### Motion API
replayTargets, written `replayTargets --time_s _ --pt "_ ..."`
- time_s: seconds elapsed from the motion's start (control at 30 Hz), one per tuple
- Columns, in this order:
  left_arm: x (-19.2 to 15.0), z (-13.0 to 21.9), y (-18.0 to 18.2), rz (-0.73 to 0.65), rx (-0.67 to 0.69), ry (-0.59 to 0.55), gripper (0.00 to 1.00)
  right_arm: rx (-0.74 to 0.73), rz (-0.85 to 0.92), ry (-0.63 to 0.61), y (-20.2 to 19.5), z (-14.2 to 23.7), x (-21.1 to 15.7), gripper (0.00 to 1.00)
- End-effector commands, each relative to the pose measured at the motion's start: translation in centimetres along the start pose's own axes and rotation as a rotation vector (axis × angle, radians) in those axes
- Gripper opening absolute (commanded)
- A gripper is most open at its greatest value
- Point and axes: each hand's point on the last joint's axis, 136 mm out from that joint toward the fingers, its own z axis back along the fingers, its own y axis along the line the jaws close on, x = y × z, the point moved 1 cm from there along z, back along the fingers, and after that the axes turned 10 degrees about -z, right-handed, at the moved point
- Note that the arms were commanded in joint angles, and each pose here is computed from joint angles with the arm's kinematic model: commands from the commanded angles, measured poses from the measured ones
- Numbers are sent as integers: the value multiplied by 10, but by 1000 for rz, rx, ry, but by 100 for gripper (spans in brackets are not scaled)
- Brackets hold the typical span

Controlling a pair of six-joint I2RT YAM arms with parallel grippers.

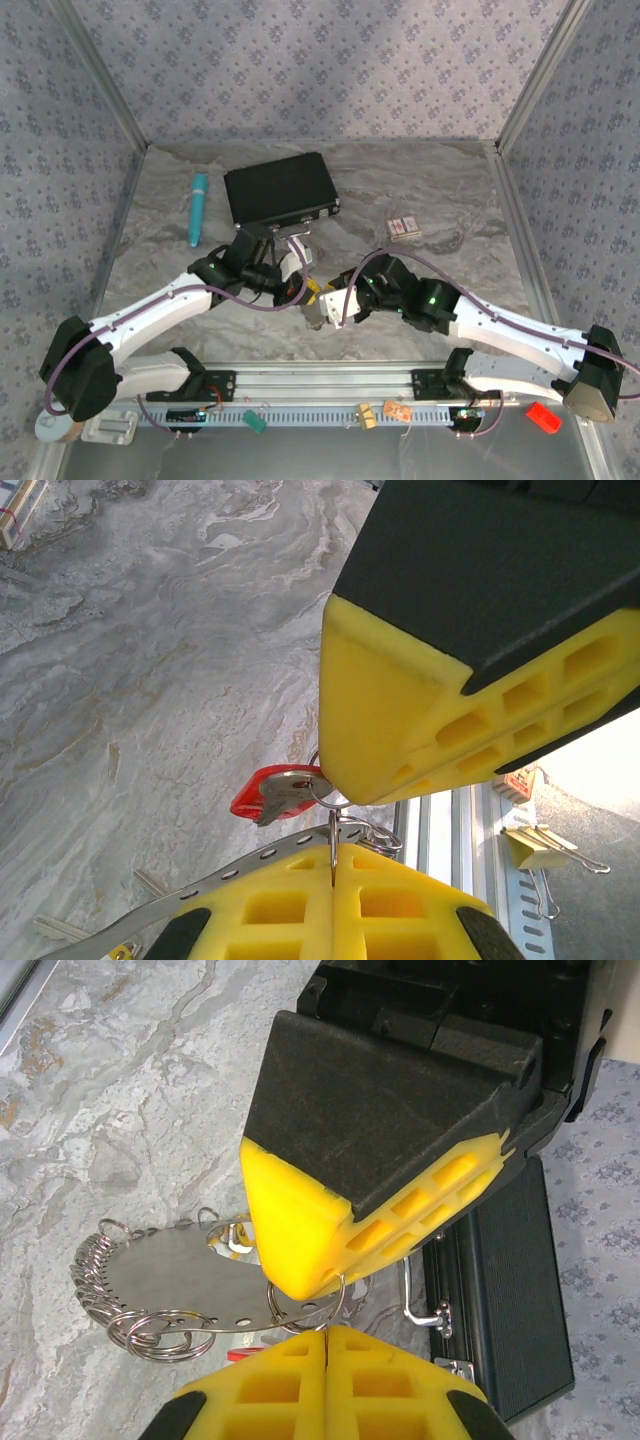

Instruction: Put the keys on the keyring

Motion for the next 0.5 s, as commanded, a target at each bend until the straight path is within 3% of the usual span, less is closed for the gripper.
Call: replayTargets --time_s 0.0,0.47 --pt "19 5 5 -28 17 -44 0 49 23 -24 8 2 7 0" --pt "20 4 5 -30 15 -47 0 37 -4 -44 5 -2 12 0"
